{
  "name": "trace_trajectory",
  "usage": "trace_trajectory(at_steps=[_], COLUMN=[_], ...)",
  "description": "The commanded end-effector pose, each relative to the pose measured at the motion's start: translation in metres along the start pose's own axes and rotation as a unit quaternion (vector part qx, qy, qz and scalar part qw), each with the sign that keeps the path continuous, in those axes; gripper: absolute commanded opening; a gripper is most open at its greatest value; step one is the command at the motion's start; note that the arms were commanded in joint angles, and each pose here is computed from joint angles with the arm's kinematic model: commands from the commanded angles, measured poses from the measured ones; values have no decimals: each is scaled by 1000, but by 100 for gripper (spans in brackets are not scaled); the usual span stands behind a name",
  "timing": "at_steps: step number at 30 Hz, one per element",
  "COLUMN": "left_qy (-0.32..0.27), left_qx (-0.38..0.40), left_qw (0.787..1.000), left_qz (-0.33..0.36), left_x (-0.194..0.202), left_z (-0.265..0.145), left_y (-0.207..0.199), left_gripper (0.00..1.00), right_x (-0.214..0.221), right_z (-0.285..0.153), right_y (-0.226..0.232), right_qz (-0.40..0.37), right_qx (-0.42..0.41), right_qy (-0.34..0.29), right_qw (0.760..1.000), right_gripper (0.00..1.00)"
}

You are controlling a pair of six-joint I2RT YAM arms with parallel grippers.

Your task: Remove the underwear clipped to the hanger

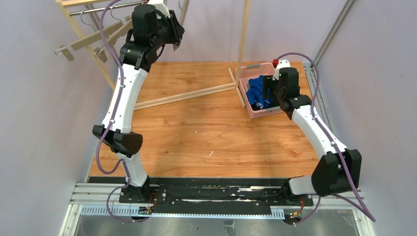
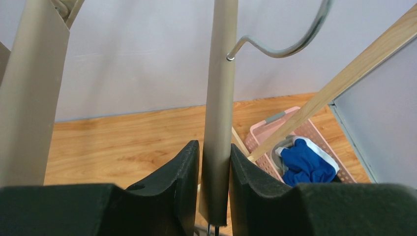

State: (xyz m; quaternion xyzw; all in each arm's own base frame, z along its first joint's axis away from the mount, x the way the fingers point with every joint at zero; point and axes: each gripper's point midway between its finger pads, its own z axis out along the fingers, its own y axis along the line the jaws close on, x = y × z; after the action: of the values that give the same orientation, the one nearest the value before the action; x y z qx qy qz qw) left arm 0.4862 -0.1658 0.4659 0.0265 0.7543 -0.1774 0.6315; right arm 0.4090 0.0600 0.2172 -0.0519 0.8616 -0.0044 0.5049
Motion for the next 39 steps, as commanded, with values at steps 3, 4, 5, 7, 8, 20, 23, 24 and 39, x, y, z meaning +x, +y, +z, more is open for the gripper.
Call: trace_trajectory(at_steps=[3, 4, 5, 7, 8, 20, 23, 24, 39], left_qy=[-60, -65, -70, -84, -88, -48, -45, -47, -58], left_qx=[-4, -8, -10, -14, -16, -82, -71, -69, -62], left_qw=[998, 998, 997, 996, 996, 995, 996, 996, 996], left_qz=[-3, -2, 1, 6, 9, 29, 25, 23, 10], left_x=[-38, -41, -45, -56, -59, -9, 10, 15, 97], left_z=[-27, -32, -38, -53, -60, -121, -144, -153, -292], left_y=[0, 1, 1, 2, 2, 35, 35, 35, 52], left_gripper=[36, 37, 38, 39, 39, 39, 36, 36, 40], right_x=[-22, -26, -28, -35, -37, -35, -28, -25, 10], right_z=[-30, -36, -41, -54, -59, -121, -136, -141, -200], right_y=[-22, -25, -28, -34, -37, -49, -50, -50, -58], right_qz=[-1, -3, -5, -6, -6, 11, 16, 19, 39], right_qx=[44, 49, 55, 70, 75, 89, 88, 87, 90], right_qy=[-48, -53, -56, -65, -68, -111, -116, -121, -149], right_qw=[998, 997, 997, 995, 995, 990, 989, 989, 984], right_gripper=[71, 72, 72, 72, 73, 74, 74, 74, 75])
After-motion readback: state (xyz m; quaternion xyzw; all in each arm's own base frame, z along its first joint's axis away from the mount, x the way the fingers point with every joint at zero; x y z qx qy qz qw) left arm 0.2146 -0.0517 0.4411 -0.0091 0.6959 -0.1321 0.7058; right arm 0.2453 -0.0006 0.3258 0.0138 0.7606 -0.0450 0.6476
